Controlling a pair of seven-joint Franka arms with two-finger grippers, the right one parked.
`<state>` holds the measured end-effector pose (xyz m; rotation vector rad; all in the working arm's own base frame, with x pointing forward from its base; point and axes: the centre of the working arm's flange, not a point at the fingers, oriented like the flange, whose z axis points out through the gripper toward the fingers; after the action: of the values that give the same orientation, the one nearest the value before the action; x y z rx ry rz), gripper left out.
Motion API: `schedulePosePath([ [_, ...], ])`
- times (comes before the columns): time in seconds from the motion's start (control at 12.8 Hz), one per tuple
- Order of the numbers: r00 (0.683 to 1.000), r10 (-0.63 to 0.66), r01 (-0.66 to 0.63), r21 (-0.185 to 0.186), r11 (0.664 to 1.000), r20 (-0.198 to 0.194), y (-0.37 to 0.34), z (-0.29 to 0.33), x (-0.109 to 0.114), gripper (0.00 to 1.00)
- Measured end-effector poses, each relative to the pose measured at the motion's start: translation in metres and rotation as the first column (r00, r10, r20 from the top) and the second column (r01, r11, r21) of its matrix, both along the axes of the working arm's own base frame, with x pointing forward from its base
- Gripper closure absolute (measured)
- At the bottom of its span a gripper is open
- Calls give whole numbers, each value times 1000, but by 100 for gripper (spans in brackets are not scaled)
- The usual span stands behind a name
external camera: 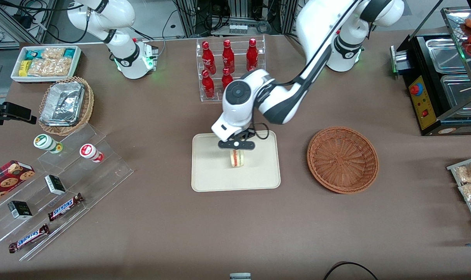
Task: Place sandwich from basket to tray
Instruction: 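Lift the sandwich and carry it over the cream tray, then lower the sandwich onto the tray and open the left gripper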
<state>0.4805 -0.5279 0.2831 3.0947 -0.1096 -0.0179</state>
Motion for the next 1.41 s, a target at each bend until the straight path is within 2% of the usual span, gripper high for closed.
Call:
schedulePosePath([
  [0.24,1000,-5,5,18,1000,-5,0,-30,5,85],
  [0.47,1000,6,-6,-8,1000,15,-3,-33,7,85],
  [0.71,1000,6,-6,-5,1000,6,-5,-46,4,85],
  [0.86,1000,6,-6,-7,1000,8,-6,-48,4,79],
  [1.18,1000,21,-20,-17,1000,23,-6,-29,13,37],
  [1.41,995,88,-88,-1,996,43,15,39,32,1],
])
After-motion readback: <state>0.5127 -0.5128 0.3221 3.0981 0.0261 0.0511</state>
